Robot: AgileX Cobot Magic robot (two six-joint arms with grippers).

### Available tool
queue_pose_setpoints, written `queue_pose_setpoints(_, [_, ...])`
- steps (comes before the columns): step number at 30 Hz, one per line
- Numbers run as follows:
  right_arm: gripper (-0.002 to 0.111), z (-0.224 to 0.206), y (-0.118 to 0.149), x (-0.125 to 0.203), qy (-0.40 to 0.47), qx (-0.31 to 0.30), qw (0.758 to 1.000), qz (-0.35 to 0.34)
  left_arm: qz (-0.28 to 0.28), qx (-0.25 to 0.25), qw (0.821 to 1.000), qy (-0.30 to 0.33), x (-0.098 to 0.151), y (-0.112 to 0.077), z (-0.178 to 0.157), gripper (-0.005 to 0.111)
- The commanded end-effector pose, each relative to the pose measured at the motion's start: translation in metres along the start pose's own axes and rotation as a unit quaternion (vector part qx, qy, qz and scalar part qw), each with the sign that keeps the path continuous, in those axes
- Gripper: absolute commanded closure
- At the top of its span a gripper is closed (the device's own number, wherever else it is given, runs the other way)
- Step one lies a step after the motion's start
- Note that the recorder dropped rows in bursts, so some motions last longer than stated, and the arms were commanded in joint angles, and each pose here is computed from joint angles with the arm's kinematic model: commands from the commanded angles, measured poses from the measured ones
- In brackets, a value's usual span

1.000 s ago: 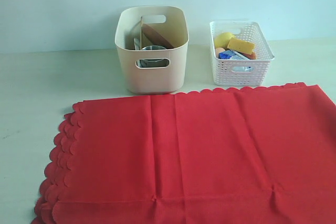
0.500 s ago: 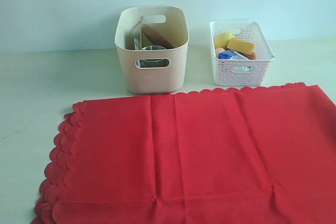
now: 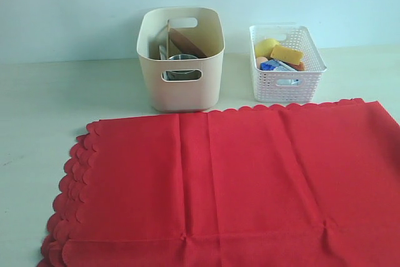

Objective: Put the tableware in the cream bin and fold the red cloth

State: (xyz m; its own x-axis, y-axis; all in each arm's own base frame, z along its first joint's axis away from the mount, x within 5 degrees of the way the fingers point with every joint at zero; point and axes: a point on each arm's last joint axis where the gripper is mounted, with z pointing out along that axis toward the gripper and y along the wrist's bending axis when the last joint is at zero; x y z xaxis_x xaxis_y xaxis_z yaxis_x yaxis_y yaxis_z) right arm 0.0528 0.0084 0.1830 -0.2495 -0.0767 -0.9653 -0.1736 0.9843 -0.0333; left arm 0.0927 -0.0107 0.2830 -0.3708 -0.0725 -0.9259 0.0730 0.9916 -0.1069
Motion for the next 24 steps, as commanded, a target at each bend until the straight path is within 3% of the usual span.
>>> queue_pose_setpoints(1, [0.108, 0.0, 0.0, 0.001, -0.001, 0.002, 1.0, 0.002, -0.029, 0.01, 0.999, 0.044, 0.006, -0.002, 0.009, 0.107])
queue_pose_setpoints(8, [0.108, 0.0, 0.0, 0.001, -0.001, 0.002, 1.0, 0.002, -0.047, 0.038, 0.981, 0.182, 0.015, -0.011, 0.043, 0.107])
queue_pose_setpoints(14, [0.108, 0.0, 0.0, 0.001, -0.001, 0.002, 1.0, 0.002, -0.088, 0.072, 0.933, 0.341, 0.034, -0.021, 0.083, 0.107])
queue_pose_setpoints(19, [0.108, 0.0, 0.0, 0.001, -0.001, 0.002, 1.0, 0.002, -0.109, 0.067, 0.9, 0.417, 0.048, -0.022, 0.107, 0.106])
queue_pose_setpoints(21, [0.108, 0.0, 0.0, 0.001, -0.001, 0.002, 1.0, 0.002, -0.111, 0.068, 0.889, 0.439, 0.054, -0.023, 0.114, 0.101])
queue_pose_setpoints(24, [0.108, 0.0, 0.0, 0.001, -0.001, 0.002, 1.0, 0.002, -0.112, 0.075, 0.873, 0.468, 0.065, -0.023, 0.124, 0.084])
